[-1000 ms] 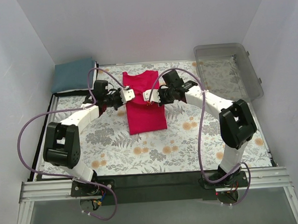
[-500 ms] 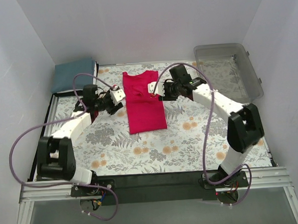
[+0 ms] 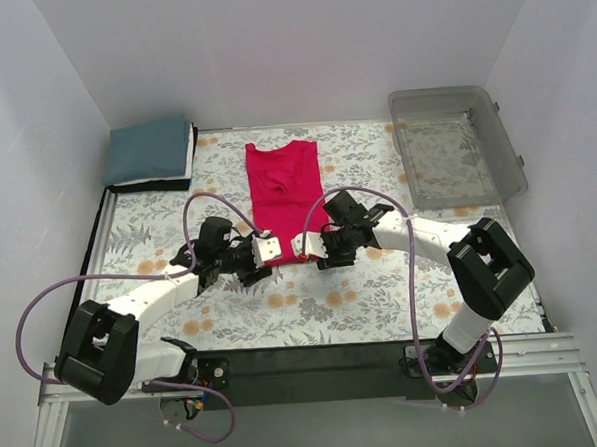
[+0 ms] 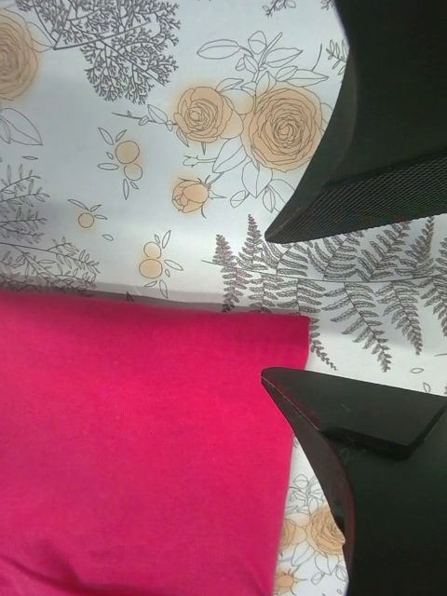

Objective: Fold and stack the t-shirts
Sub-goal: Fold the tshirt

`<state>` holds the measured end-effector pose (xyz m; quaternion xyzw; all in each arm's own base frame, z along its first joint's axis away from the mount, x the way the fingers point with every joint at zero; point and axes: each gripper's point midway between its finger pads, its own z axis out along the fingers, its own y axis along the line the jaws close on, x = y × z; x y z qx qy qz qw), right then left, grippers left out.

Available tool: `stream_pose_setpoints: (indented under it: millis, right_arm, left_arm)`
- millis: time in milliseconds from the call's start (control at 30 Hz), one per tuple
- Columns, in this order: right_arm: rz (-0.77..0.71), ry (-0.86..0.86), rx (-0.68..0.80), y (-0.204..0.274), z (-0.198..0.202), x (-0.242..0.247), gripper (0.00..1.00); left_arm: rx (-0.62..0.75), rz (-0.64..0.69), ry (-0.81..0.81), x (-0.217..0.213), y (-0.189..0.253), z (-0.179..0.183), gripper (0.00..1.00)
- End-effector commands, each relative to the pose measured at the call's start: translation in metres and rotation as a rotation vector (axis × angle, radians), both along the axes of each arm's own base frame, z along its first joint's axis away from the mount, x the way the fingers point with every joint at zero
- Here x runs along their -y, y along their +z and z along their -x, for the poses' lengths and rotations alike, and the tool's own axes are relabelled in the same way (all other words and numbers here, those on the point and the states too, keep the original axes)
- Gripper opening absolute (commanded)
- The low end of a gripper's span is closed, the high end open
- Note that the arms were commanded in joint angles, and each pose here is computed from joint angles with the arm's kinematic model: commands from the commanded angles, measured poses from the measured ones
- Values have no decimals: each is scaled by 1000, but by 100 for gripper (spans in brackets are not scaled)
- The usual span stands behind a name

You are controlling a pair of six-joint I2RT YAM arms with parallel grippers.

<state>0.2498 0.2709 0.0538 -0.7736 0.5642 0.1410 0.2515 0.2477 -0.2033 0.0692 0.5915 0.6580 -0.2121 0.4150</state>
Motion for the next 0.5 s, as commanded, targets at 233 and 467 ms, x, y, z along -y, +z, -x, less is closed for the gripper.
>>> stream_pose_setpoints:
  millis: [233,467]
  right_arm:
    - [43,-16,51,-36,-15,-2,49]
    - [79,-41,44,-49,-14,6,28]
  left_arm:
    - [52,-78,17,-3,-33,-11,55]
    - [26,-131,7,-8,-55,-11,45]
